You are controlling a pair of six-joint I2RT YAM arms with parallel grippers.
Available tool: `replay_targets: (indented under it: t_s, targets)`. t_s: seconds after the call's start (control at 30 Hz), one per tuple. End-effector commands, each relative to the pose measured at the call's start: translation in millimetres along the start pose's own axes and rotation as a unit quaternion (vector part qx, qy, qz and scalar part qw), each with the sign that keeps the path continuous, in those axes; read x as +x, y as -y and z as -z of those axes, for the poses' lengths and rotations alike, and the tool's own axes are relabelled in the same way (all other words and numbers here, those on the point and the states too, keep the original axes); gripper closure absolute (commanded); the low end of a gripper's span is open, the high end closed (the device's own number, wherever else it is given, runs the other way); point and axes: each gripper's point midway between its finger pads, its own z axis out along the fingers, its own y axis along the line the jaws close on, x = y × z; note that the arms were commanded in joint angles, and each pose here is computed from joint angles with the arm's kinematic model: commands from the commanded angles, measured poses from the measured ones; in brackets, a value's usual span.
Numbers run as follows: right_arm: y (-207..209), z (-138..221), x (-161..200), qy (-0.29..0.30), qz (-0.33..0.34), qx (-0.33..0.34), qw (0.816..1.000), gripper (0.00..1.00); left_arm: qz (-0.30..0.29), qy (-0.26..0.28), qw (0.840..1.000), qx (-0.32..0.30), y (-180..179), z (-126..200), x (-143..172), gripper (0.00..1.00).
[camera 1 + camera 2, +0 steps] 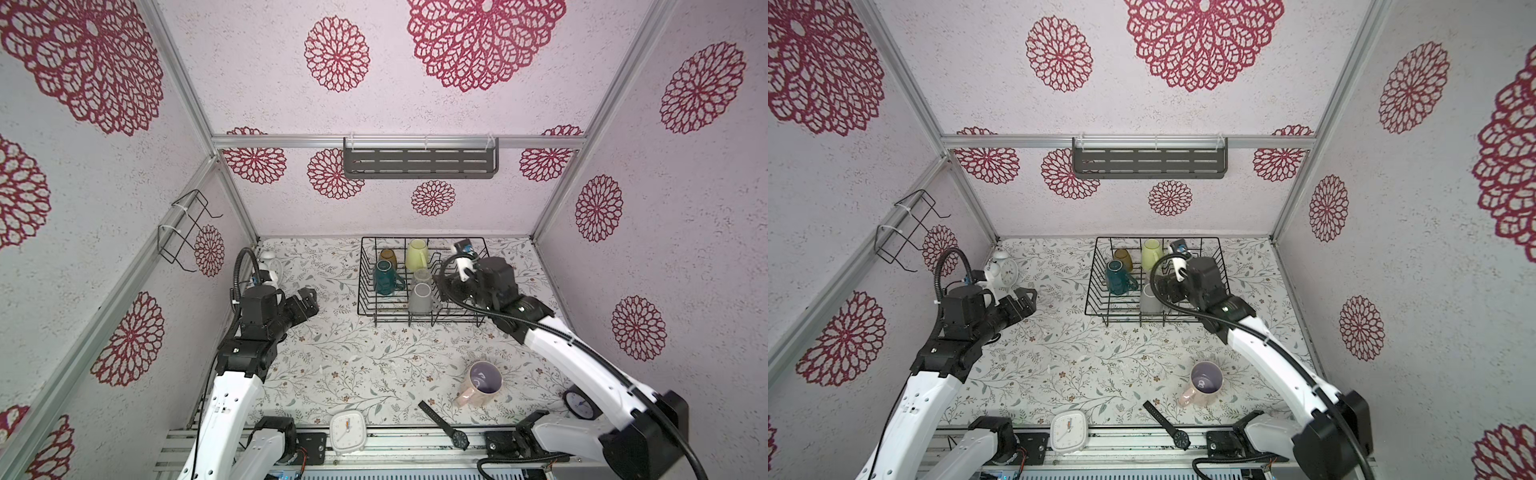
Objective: Load cups into a dish rack
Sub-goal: Pick up the cup from the bottom-right of the table.
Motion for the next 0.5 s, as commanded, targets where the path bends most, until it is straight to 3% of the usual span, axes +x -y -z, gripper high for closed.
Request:
replay_targets:
  t_s: [0.0, 0.2, 0.33, 0.47]
  targets:
    - [36, 24, 2, 0.043, -0.156, 0.045, 0.986, 0.01, -0.042, 0.017, 0.999, 0.019, 20, -1, -4, 0.02]
    - [65, 59, 77, -0.119, -0.218, 0.127, 0.960, 0.01, -0.097, 0.011, 0.995, 0.030, 45, -11, 10, 0.02]
    - [68, 95, 125, -0.241, -0.280, 0.185, 0.911, 0.01, -0.117, 0.012, 0.993, 0.029, 53, -15, 14, 0.02]
    - [68, 134, 177, -0.347, -0.334, 0.259, 0.837, 0.01, -0.111, 0.019, 0.993, 0.018, 50, -16, 15, 0.01]
